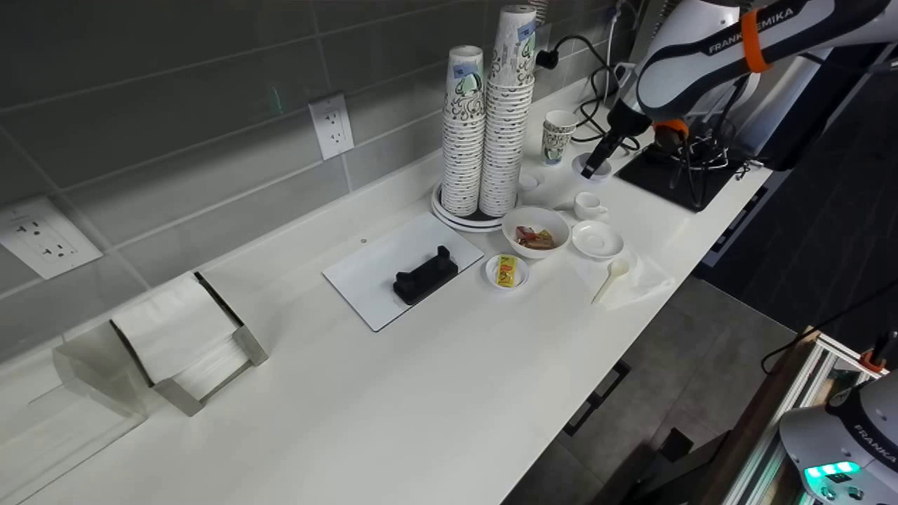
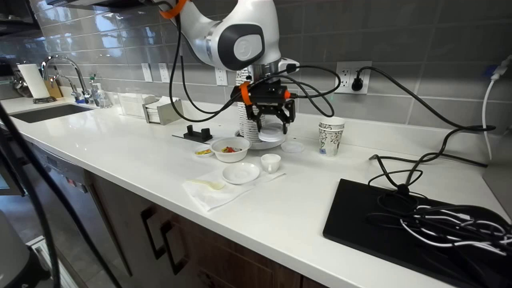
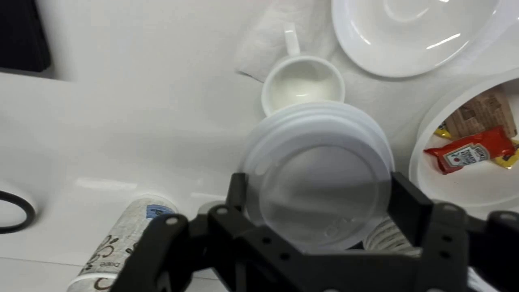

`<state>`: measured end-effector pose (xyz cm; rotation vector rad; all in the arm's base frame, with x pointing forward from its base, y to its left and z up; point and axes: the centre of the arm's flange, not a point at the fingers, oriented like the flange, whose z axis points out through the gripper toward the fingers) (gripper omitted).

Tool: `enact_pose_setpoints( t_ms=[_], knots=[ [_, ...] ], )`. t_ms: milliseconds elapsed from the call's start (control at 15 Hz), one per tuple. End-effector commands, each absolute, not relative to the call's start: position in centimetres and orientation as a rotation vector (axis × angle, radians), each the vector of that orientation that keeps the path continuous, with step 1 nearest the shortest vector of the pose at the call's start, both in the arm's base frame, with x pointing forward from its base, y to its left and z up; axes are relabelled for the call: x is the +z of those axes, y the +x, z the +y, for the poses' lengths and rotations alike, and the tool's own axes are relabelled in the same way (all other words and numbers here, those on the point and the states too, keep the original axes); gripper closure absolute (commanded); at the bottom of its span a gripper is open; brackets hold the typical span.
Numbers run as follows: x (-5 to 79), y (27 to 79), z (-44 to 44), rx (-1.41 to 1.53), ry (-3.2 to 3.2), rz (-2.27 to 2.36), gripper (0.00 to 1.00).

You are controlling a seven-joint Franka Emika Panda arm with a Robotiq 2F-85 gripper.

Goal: Put the coffee cup lid on the counter

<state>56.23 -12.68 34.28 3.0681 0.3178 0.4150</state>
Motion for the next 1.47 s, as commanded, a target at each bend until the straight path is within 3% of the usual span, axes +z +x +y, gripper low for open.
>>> enact_pose_setpoints(
  t_ms=[0, 1400],
  knots=[
    [35.1, 57.3, -15.3, 0.388, 3.106, 0.202, 0.15],
    [27.2, 64.3, -21.4, 0.23, 3.136, -0.141, 0.15]
  ],
)
